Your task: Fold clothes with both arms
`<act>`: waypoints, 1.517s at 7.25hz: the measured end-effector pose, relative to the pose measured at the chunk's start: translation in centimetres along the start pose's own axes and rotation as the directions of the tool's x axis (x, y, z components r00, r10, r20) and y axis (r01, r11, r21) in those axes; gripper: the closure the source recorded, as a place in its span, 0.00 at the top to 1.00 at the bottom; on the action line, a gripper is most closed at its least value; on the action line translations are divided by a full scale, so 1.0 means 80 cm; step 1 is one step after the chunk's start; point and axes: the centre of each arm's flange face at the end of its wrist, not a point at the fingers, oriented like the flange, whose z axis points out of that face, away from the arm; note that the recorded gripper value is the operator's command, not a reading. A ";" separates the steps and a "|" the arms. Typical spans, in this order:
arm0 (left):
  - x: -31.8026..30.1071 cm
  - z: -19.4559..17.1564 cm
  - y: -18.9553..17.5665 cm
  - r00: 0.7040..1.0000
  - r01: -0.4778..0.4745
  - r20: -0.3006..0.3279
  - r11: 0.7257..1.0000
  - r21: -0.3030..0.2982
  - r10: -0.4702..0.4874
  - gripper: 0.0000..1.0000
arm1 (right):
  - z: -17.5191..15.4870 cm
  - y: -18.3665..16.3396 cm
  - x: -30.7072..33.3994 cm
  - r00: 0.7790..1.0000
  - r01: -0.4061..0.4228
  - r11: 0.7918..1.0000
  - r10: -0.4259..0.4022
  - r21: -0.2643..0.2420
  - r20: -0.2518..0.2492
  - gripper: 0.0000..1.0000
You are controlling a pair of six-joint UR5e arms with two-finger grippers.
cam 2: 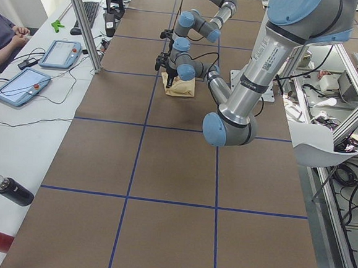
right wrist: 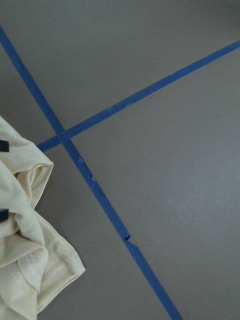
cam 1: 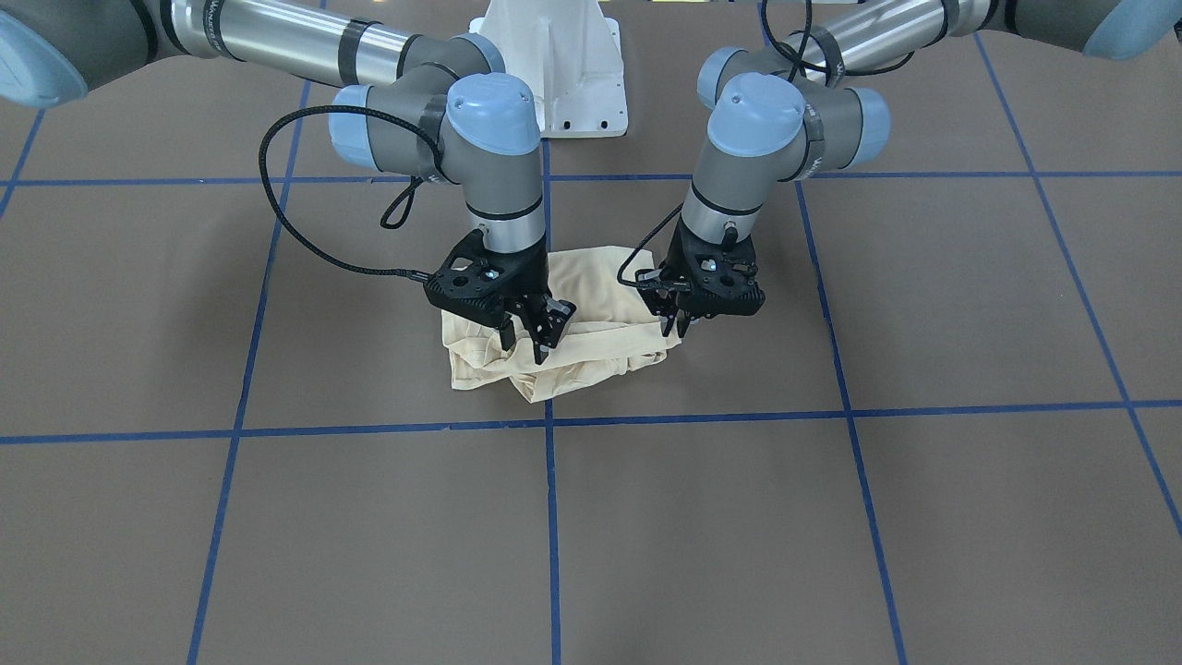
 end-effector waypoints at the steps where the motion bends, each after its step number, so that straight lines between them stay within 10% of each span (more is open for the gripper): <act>1: -0.013 -0.012 -0.017 0.998 -0.057 -0.015 0.998 -0.011 0.057 1.00 | -0.010 -0.013 -0.007 1.000 0.002 0.999 -0.002 -0.041 0.001 1.00; 5: -0.074 -0.038 -0.057 0.976 -0.214 -0.040 0.975 -0.050 0.213 1.00 | 0.004 0.059 0.000 0.997 0.042 0.991 -0.049 -0.124 -0.055 1.00; 11: -0.078 -0.038 -0.057 0.976 -0.215 -0.040 0.975 -0.051 0.213 1.00 | 0.070 0.097 0.010 0.938 0.339 0.940 -0.341 -0.040 -0.063 1.00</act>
